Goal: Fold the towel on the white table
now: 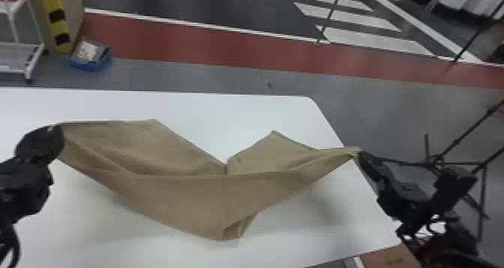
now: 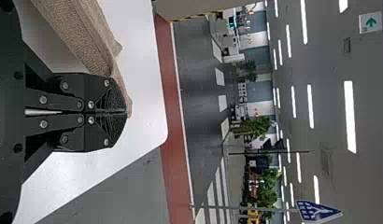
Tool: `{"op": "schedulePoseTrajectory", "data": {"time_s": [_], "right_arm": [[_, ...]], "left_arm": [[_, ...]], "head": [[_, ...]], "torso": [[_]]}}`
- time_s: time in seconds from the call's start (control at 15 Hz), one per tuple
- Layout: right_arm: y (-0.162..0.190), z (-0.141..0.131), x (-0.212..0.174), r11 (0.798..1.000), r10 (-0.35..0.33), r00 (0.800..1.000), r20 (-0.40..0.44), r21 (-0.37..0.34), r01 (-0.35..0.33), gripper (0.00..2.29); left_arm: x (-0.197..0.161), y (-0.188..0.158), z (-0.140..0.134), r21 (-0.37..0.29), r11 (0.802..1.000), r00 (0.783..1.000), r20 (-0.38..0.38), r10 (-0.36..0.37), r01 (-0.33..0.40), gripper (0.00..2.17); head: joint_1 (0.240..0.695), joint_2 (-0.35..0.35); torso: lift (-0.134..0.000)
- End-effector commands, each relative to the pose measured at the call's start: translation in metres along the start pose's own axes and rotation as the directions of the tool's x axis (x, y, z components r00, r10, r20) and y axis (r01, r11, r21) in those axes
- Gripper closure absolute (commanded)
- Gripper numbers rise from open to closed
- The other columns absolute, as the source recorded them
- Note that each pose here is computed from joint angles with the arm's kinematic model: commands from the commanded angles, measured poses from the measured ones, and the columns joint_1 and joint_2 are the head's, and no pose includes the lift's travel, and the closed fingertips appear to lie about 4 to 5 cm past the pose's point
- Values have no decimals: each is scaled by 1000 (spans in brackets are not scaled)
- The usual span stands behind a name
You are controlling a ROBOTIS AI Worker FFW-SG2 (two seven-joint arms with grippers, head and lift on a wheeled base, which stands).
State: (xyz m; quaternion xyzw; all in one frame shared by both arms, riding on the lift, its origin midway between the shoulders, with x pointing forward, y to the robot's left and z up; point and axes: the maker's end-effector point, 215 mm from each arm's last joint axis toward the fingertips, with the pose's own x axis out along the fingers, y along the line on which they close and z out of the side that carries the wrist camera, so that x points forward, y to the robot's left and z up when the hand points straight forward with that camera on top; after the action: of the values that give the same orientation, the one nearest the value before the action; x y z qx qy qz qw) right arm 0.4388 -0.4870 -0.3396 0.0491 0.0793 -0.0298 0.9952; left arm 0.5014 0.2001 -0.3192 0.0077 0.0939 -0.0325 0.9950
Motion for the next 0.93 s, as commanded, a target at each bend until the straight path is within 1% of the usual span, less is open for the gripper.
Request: {"op": "schedulePoseTrajectory", "data": {"time_s": [0.0, 0.07, 0.13, 0.27, 0.33, 0.4, 0.47, 0.53, 0.6, 0.73, 0.8, 0.87], "right_arm": [[-9, 33, 2, 1000, -8, 1000, 15, 3, 8, 1204], [-10, 50, 2, 1000, -10, 999, 31, 6, 10, 1204], [-5, 61, 5, 1000, 10, 1000, 28, 23, -11, 1204], [9, 74, 16, 998, 49, 999, 5, 30, -50, 1204], [21, 87, 28, 997, 71, 997, 9, 39, -71, 1204], [39, 96, 47, 995, 96, 995, -3, 19, -96, 1204], [58, 96, 66, 993, 118, 993, -19, -7, -118, 1204], [83, 98, 90, 988, 146, 989, -35, -35, -148, 1204], [110, 101, 115, 982, 180, 983, -46, -56, -183, 1204], [151, 116, 155, 967, 241, 969, -48, -68, -244, 1204], [160, 130, 172, 967, 240, 970, -26, -87, -241, 1204], [164, 147, 191, 968, 227, 974, 3, -110, -226, 1204]], "left_arm": [[-41, 25, 35, 52, 996, 997, -17, 74, -73, 1777], [-57, 37, 46, 62, 992, 993, -32, 110, -108, 1777], [-71, 49, 53, 65, 988, 988, -53, 145, -141, 1777], [-93, 67, 66, 75, 977, 976, -77, 204, -198, 1777], [-96, 76, 73, 78, 971, 971, -61, 230, -225, 1777], [-90, 78, 86, 76, 970, 971, -35, 235, -231, 1774], [-81, 79, 96, 71, 970, 972, -17, 236, -234, 1774], [-63, 83, 96, 63, 970, 971, -19, 238, -236, 1774], [-42, 89, 95, 61, 967, 968, -22, 249, -248, 1774], [6, 106, 108, 48, 959, 960, 10, 279, -279, 1774], [31, 114, 115, 39, 955, 956, 23, 293, -294, 1774], [59, 124, 131, 27, 952, 951, 51, 304, -306, 1774]], "head": [[695, -332], [695, -329], [695, -319], [695, -303], [695, -291], [695, -280], [695, -245], [680, -224], [664, -204], [631, -152], [612, -120], [572, -71]], "torso": [[-123], [-123], [-123], [-123], [-123], [-123], [-123], [-123], [-123], [-123], [-123], [-123]]}}
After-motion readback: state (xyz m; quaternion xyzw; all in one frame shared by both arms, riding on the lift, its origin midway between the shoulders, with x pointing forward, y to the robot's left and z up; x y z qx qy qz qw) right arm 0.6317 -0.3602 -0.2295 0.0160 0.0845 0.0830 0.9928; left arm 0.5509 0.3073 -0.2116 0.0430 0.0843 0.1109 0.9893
